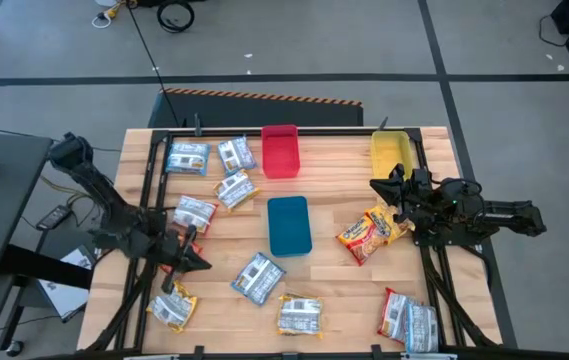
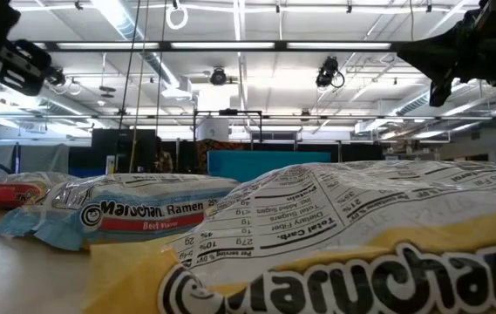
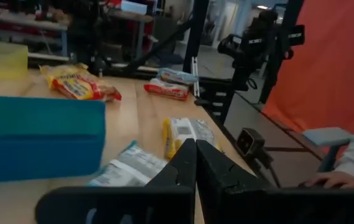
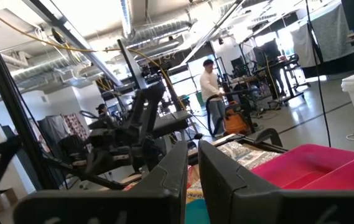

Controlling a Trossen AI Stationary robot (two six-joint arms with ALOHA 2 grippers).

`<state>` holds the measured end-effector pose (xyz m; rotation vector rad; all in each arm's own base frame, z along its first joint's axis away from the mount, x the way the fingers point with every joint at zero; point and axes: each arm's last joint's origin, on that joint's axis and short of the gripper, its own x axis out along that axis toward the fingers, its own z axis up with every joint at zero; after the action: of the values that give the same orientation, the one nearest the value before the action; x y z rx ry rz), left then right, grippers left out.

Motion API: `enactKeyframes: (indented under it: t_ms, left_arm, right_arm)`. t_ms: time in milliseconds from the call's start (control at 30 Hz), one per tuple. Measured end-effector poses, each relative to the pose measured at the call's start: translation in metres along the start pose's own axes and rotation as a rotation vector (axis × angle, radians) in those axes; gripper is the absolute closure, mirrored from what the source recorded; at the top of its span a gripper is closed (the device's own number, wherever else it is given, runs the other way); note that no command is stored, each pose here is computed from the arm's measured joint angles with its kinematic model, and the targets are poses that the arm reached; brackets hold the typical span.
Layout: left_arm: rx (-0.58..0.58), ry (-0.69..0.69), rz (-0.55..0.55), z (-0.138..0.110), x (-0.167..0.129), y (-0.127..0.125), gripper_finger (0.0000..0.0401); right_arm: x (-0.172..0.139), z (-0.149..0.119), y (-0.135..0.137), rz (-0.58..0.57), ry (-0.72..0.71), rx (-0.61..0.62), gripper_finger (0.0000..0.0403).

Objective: Sort Maruchan noodles
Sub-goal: Put the blue noodle pack into the blue bin

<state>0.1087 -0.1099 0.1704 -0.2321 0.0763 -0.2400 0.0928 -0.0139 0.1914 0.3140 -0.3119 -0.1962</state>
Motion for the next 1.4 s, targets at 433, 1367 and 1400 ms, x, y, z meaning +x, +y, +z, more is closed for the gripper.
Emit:
enactKeyframes:
  t_ms: [433,1367,1400]
  left_arm:
    - [0.135,0.14,0.046,-0.003,0.087,-0.077,0.0314]
    - [0.699,0.779,0.396,-0.045,0.224,-0.091,0.0141]
    - [0.69,0.798,0.433,-0.043,0.224,-0.088,0.0141]
  right_arm:
    - [0.0,0.0,0.0,0.0,0.001,-0.001,0.0357]
    - [0.0,0.0,0.0,0.0,0.0,-0.001,0.0357]
    - [0.0,0.0,0.0,0.0,0.0,-0.001,0.0357]
